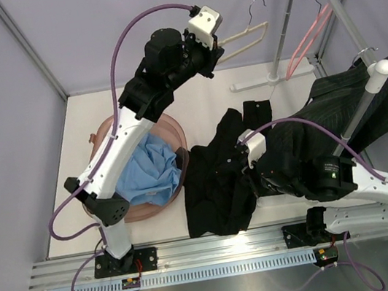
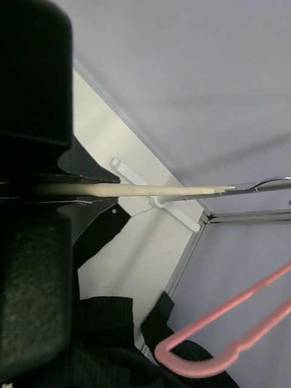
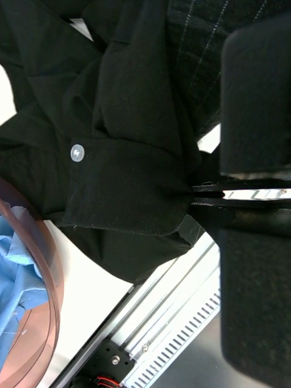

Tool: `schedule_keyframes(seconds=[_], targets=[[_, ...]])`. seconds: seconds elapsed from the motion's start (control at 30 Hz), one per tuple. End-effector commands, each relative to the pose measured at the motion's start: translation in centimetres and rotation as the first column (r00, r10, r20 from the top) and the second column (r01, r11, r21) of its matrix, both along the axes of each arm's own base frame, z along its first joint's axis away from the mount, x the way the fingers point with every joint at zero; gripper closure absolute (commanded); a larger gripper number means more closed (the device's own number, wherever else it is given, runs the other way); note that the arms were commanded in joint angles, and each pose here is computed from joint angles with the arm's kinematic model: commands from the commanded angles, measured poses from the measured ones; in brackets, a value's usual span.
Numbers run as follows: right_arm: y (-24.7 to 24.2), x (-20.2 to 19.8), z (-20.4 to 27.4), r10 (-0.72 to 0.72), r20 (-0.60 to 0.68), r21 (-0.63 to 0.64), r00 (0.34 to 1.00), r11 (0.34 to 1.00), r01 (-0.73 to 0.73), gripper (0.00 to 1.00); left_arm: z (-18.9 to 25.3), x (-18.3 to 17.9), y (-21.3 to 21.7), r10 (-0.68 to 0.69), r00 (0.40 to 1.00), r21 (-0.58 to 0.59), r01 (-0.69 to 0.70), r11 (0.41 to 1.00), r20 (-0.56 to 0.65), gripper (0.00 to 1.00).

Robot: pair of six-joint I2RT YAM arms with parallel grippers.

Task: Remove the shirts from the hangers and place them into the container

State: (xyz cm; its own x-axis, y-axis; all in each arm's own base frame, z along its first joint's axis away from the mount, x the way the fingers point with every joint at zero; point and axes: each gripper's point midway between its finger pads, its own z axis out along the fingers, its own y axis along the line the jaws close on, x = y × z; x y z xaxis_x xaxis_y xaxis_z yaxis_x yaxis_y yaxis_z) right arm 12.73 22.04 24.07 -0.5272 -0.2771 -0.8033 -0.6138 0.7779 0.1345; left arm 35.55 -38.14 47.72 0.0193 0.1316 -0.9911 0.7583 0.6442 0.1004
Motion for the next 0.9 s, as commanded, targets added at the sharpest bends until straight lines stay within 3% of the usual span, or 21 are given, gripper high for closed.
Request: schedule_keyframes(seconds=[0.0,0.03,0.3,0.87], targets=[[0.5,-0.1,0.3,-0.033,-0.022,0.062,0.999,0.998,0.034,1.00,6.1,-0.5,-1.3,-0.090,0.980,-0.195,0.125,0.973,0.176,1.00],[0.8,-0.1,0.4,-0.030,-0.023,0.076,0.999,0.997,0.032,1.00,7.5,-0.4,-1.7,-0.101,0.968,-0.237,0.157,0.959,0.231,1.00],[1.2,0.3,-1.1,-0.066,-0.036,0.058,0.997,0.996,0.068,1.00,8.5,0.2,-6.8,-0.255,0.910,-0.342,0.365,0.866,0.326,1.00],[2.0,0.6,-1.1,-0.102,-0.035,0.066,0.994,0.992,0.105,1.00,7.9,2.7,-9.4,-0.231,0.904,-0.462,0.388,0.797,0.361,1.00]])
